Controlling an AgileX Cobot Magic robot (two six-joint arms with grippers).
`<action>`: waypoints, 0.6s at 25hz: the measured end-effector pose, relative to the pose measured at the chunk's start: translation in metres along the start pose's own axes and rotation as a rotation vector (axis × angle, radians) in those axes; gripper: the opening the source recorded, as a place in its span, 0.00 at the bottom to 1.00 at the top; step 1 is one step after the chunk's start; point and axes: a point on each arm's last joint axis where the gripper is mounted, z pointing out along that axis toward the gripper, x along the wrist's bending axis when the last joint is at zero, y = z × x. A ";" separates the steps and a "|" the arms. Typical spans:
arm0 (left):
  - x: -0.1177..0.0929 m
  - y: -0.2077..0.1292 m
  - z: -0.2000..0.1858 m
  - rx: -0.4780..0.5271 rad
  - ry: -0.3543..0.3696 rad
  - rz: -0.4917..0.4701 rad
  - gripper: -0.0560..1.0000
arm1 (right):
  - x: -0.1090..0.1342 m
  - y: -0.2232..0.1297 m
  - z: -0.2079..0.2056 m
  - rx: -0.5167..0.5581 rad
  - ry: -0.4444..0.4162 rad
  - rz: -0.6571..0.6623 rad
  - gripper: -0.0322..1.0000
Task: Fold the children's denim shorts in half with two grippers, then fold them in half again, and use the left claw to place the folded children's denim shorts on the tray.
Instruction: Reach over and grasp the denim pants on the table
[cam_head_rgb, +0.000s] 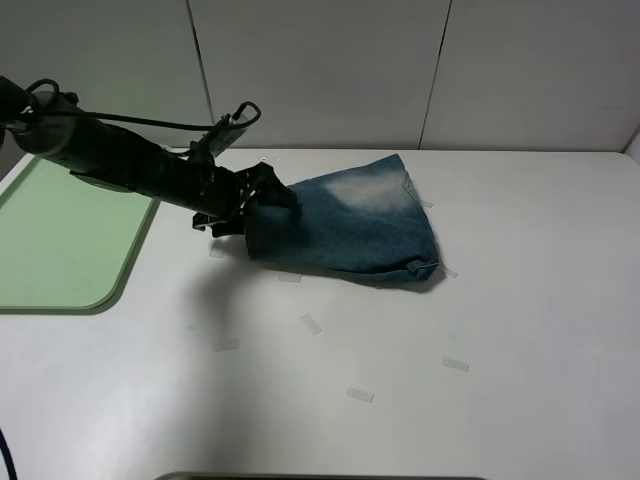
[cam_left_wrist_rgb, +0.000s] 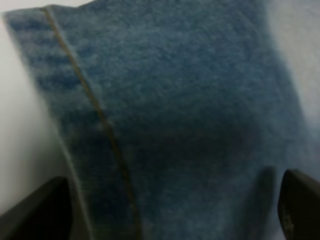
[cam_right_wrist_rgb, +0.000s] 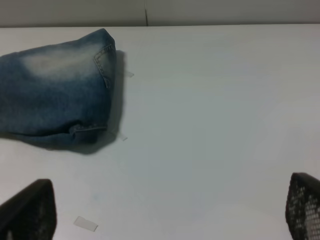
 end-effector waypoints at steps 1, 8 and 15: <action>0.000 0.000 0.002 -0.001 0.004 0.001 0.83 | 0.000 0.000 0.000 0.000 0.000 0.000 0.70; -0.008 0.005 0.017 -0.008 -0.014 0.018 0.83 | 0.000 0.000 0.000 0.000 0.000 0.000 0.70; -0.020 0.006 0.036 -0.013 -0.043 0.032 0.82 | 0.000 0.000 0.000 0.000 0.000 0.000 0.70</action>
